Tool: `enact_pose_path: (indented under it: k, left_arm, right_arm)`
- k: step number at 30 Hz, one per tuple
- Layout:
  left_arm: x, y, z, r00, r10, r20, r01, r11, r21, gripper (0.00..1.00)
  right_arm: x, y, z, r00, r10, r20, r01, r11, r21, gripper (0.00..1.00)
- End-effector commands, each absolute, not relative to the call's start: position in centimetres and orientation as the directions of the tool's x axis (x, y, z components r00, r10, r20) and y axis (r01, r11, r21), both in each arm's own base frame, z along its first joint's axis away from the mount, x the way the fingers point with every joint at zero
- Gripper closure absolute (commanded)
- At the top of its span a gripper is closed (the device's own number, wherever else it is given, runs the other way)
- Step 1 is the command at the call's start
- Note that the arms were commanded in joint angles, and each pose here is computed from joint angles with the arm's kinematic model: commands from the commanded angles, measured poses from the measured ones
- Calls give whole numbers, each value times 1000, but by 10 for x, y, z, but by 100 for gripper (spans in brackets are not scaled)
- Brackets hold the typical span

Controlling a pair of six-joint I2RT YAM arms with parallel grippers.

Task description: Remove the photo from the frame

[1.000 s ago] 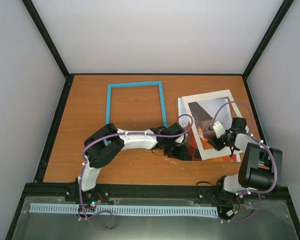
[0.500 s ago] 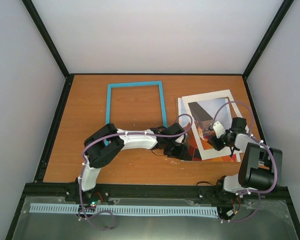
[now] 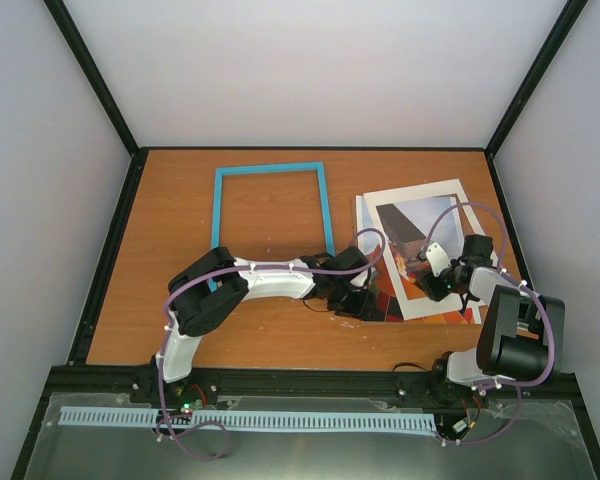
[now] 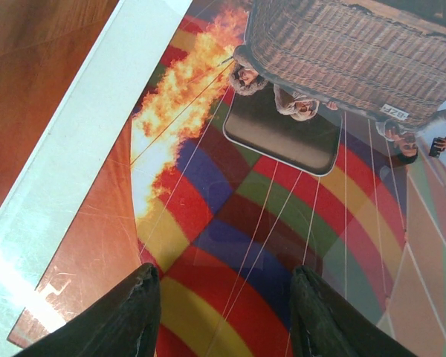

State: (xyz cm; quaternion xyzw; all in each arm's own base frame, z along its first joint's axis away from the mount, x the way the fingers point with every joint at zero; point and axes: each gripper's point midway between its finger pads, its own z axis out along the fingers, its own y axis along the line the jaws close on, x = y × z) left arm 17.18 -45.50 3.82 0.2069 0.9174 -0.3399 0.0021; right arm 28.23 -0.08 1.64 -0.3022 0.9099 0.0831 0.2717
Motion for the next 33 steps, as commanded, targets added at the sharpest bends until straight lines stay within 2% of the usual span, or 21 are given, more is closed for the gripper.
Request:
enact_pose_path:
  k: [1,17,20,23,26,29,33]
  left_arm:
    - [168,-466,52,-901,398,-172,406,637,-655,50]
    - [176,-480,41,-888,422,-181,432,633,-642,50]
    - [184,-479,58,-883,404,-237,458,635,-622,50]
    - [196,-474,94,-863,369,-345,505,625,-595,48]
    - [212,-459,117,-852,311,-421,513,654,-556,45]
    - [227,-436,128,-863,229,-450,468,695,-546,44]
    - [233,-408,130,-877,138,-460,407,723,-558,45]
  right_arm:
    - [255,-1,-5,-738,-500,-452,-579,814,44,52]
    - [254,0,-5,-739,-502,-450,-582,812,50,51]
    - [255,2,7,-743,-501,-444,-587,806,72,49]
    - [262,-1,38,-700,-529,-479,-607,795,10,43]
    - [259,16,80,-588,-573,-570,-685,728,-26,32]
    - [239,48,103,-449,-622,-641,-793,608,-34,21]
    - [214,80,91,-320,-741,-591,-883,460,-98,18]
